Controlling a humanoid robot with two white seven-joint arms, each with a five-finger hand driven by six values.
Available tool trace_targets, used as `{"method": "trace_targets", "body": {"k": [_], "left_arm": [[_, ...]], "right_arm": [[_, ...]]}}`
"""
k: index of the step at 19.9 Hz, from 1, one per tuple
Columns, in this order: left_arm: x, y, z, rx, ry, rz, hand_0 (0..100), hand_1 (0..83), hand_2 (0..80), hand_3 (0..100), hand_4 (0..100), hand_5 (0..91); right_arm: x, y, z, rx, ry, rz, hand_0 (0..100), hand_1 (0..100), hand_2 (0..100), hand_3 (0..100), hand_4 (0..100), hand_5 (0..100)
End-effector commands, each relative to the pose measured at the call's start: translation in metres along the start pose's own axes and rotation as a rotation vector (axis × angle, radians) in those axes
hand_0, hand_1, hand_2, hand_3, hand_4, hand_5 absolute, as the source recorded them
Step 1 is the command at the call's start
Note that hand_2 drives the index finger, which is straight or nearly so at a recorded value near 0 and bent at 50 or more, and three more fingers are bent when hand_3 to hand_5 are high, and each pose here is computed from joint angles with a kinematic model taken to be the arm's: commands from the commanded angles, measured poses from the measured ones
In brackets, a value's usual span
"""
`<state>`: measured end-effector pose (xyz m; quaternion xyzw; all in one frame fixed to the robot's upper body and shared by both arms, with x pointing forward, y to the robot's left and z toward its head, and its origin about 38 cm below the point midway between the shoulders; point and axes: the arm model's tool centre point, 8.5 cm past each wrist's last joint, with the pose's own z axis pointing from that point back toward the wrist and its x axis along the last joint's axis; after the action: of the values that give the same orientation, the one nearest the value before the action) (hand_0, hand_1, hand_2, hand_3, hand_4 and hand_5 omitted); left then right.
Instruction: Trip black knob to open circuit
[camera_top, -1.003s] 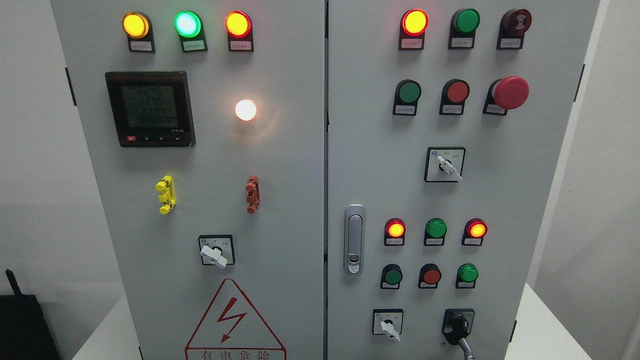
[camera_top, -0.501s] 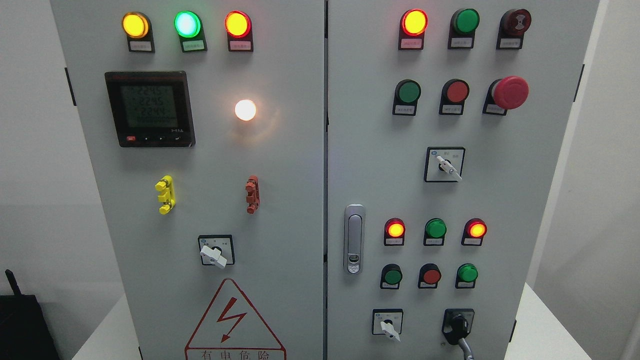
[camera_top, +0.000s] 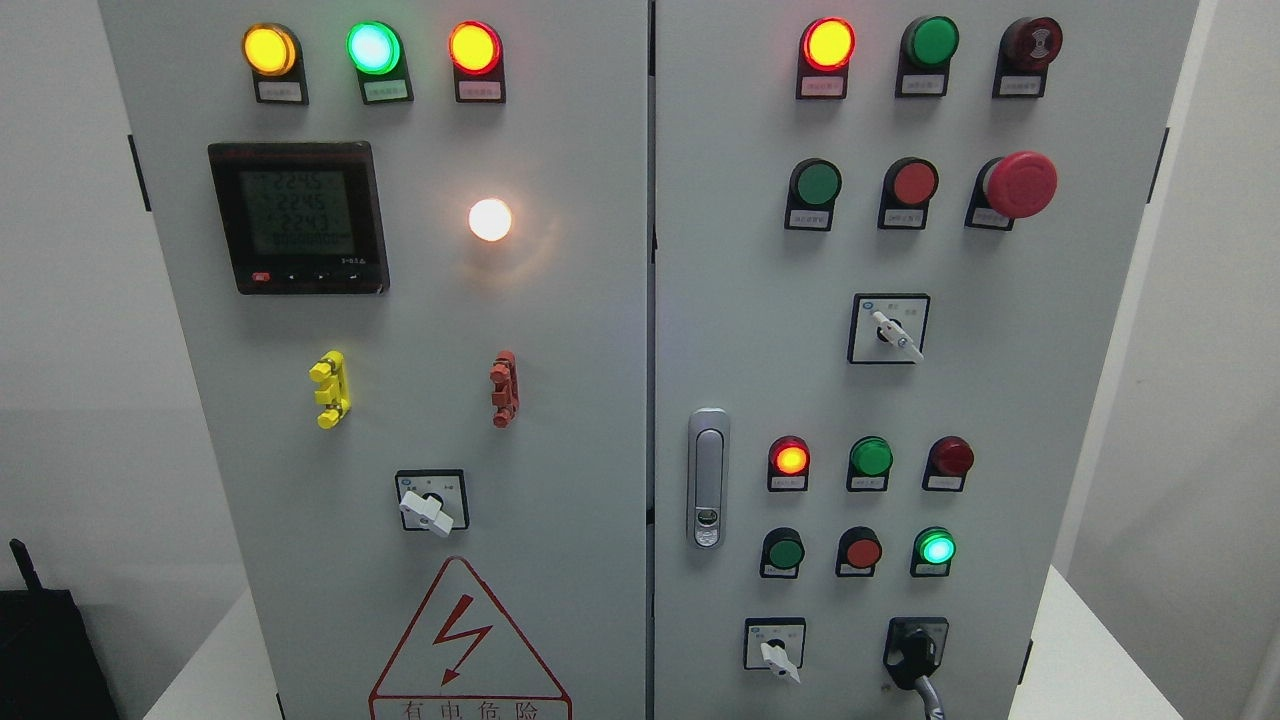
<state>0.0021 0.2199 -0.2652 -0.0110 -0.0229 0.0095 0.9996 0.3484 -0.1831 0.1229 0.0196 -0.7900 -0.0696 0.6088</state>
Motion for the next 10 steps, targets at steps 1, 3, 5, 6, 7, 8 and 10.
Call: {"method": "trace_targets", "body": {"k": [1,3,5,6,7,8,10], "left_arm": [[0.0016,0.0001,0.0,0.0,-0.005,0.003,12,38.9,0.0,0,0,0.0],[0.0016,0.0001,0.0,0.0,-0.006,0.005,12,38.9,0.0,0,0,0.0],[0.0015,0.0001,0.0,0.0,-0.004,0.005,12,38.9,0.0,0,0,0.0],[0.0016,0.0001,0.0,0.0,-0.005,0.005,12,38.9,0.0,0,0,0.0],[0.0016,0.0001,0.0,0.0,-0.006,0.005,12,38.9,0.0,0,0,0.0],[0.0016,0.0001,0.0,0.0,-0.006,0.005,12,38.9,0.0,0,0,0.0],[0.0016,0.0001,0.0,0.0,-0.006,0.005,12,38.9,0.0,0,0,0.0]], "right_arm": [[0.0256,0.0285,-0.008,0.092,-0.092,-0.037,0,0,9,100,100,100],[0.0256,0.0284,-0.0081,0.091,-0.092,-0.037,0,0,9,100,100,100],[0.0256,0.0284,-0.0081,0.091,-0.092,-0.037,0,0,9,100,100,100],[0.0256,0.0284,-0.0081,0.091,-0.092,-0.037,0,0,9,100,100,100],[0.0256,0.0278,-0.0082,0.09,-0.092,-0.037,0,0,9,100,100,100],[0.0256,0.0278,-0.0082,0.09,-0.092,-0.037,0,0,9,100,100,100],[0.026,0.0278,-0.0086,0.088,-0.093,-0.037,0,0,9,100,100,100]]}}
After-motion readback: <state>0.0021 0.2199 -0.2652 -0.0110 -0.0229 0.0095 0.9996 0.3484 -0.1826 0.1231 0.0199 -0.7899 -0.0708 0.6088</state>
